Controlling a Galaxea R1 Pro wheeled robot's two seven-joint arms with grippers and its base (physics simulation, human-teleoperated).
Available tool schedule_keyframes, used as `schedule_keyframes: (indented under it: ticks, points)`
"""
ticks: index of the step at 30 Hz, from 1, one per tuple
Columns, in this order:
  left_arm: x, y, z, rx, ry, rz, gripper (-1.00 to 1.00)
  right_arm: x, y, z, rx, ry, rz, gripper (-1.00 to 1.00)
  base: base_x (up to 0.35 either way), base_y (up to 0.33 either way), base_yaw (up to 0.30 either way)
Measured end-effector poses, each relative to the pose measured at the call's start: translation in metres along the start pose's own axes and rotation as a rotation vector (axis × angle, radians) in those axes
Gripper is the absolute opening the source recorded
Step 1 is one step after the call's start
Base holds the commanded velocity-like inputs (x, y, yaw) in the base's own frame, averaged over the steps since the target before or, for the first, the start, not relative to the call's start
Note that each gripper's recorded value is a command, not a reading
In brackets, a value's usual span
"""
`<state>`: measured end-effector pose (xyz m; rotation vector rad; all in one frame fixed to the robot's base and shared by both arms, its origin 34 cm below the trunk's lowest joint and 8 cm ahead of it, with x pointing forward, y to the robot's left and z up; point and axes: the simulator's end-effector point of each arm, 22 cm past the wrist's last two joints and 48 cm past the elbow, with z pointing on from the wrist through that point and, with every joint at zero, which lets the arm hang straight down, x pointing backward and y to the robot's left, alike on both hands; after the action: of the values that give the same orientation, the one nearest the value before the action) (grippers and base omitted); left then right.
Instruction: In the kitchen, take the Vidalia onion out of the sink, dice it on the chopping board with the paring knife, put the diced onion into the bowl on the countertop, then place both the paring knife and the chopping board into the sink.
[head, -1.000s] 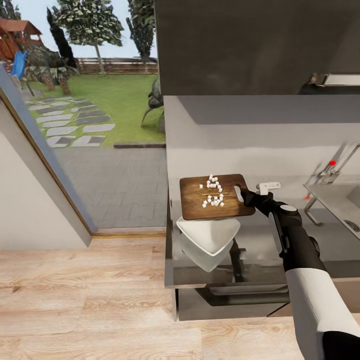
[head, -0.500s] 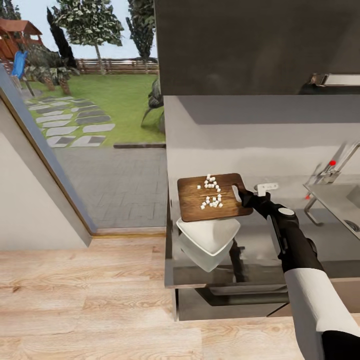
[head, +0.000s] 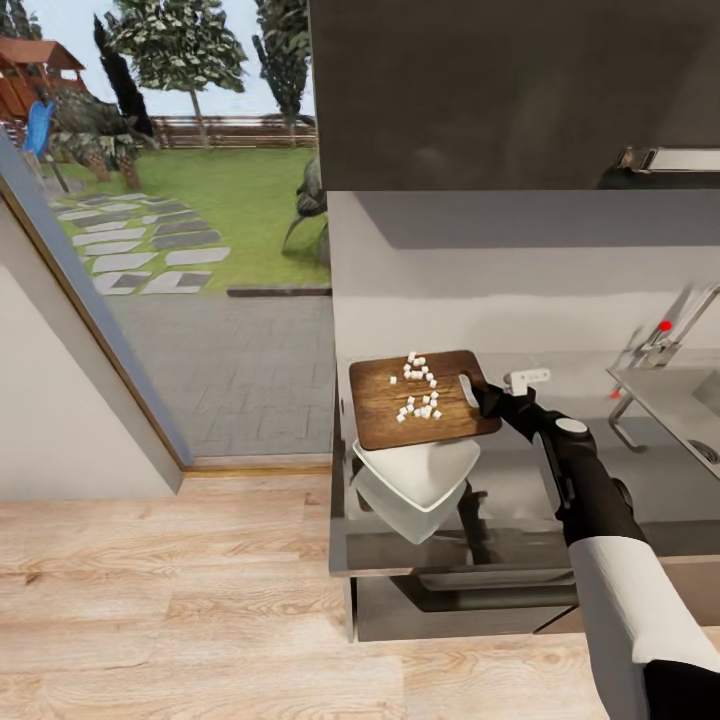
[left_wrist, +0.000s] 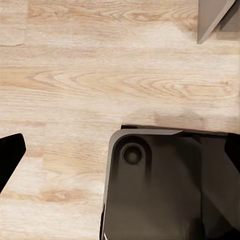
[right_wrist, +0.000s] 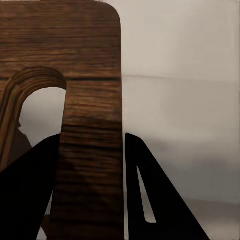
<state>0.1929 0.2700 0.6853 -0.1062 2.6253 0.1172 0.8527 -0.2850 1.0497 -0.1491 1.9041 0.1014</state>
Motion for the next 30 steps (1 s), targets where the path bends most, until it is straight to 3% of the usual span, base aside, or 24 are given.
schedule_keyframes:
  ticks: [6, 20, 30]
  points:
    - [-0.0005, -0.0004, 0.0001, 0.001, -0.001, 0.0, 1.0, -0.0027, -0.0003, 0.0018, -0.003, -0.041, -0.015, -1.0, 0.0, 0.0, 0.0]
    - [-0.0003, -0.0008, 0.0, 0.002, -0.001, 0.0, 1.0, -0.0005, -0.0011, 0.002, -0.008, -0.043, -0.011, -1.0, -0.041, 0.0, 0.0]
    - [0.0, -0.0007, -0.0001, 0.001, 0.0, 0.0, 1.0, -0.0069, 0.0007, 0.0017, -0.022, -0.079, 0.02, -1.0, -0.002, 0.0, 0.0]
